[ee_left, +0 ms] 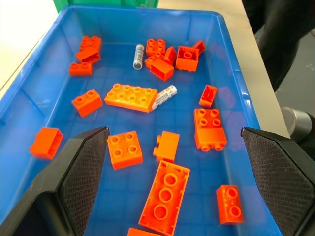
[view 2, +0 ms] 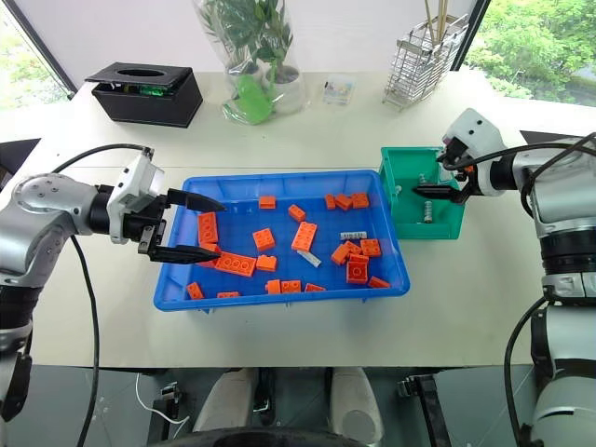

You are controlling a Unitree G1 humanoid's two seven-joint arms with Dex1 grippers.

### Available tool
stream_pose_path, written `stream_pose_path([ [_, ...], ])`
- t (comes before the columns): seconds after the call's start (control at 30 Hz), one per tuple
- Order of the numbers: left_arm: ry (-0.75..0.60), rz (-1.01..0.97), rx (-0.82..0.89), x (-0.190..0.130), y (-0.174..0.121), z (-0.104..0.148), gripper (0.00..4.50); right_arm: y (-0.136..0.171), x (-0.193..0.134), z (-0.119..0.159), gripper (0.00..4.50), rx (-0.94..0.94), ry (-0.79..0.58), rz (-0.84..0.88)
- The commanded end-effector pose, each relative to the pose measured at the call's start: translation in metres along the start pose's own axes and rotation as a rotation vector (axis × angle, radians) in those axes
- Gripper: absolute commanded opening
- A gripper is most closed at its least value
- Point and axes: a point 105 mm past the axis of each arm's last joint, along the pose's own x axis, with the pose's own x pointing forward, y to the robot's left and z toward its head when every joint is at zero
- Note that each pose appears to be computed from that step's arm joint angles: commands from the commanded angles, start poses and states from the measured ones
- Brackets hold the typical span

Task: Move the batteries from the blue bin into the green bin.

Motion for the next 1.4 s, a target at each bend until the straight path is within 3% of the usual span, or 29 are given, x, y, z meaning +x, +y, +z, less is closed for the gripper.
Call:
stream_pose_path([
  [0.03, -0.002, 0.006, 0.042, -0.004, 0.0, 0.01, 4.5, 0.024, -0.003, 0.048, 4.46, -0.041, -0.133, 0.099],
  [0.17, 0.002, 0.001, 0.04, -0.003, -0.001, 0.009, 4.5, 0.088, 0.01, 0.064, 4.46, -0.033, -0.138, 0.303],
  [0.37, 0.0, -0.006, 0.041, -0.001, -0.001, 0.01, 4.5, 0.149, 0.022, 0.051, 4.46, 0.012, -0.063, 0.455],
  [0.6, -0.009, -0.006, 0.055, 0.004, 0.003, 0.013, 4.5, 0.178, 0.046, 0.021, 4.46, 0.065, 0.035, 0.471],
  [0.97, -0.012, -0.003, 0.069, 0.005, 0.006, 0.015, 4.5, 0.198, 0.075, 0.003, 4.46, 0.058, 0.089, 0.487],
  [1.07, -0.011, -0.004, 0.069, 0.004, 0.005, 0.015, 4.5, 0.199, 0.079, -0.004, 3.23, 0.024, 0.108, 0.483],
  [1.27, -0.011, -0.004, 0.065, 0.003, 0.004, 0.013, 4.5, 0.194, 0.069, 0.009, 0.26, 0.01, 0.061, 0.483],
  [1.3, -0.011, -0.005, 0.064, 0.003, 0.004, 0.012, 4.5, 0.191, 0.065, 0.015, 0.03, 0.019, 0.044, 0.479],
  [1.4, -0.014, -0.009, 0.064, 0.005, 0.004, 0.011, 4.5, 0.166, 0.044, 0.044, 0.03, 0.067, -0.038, 0.446],
])
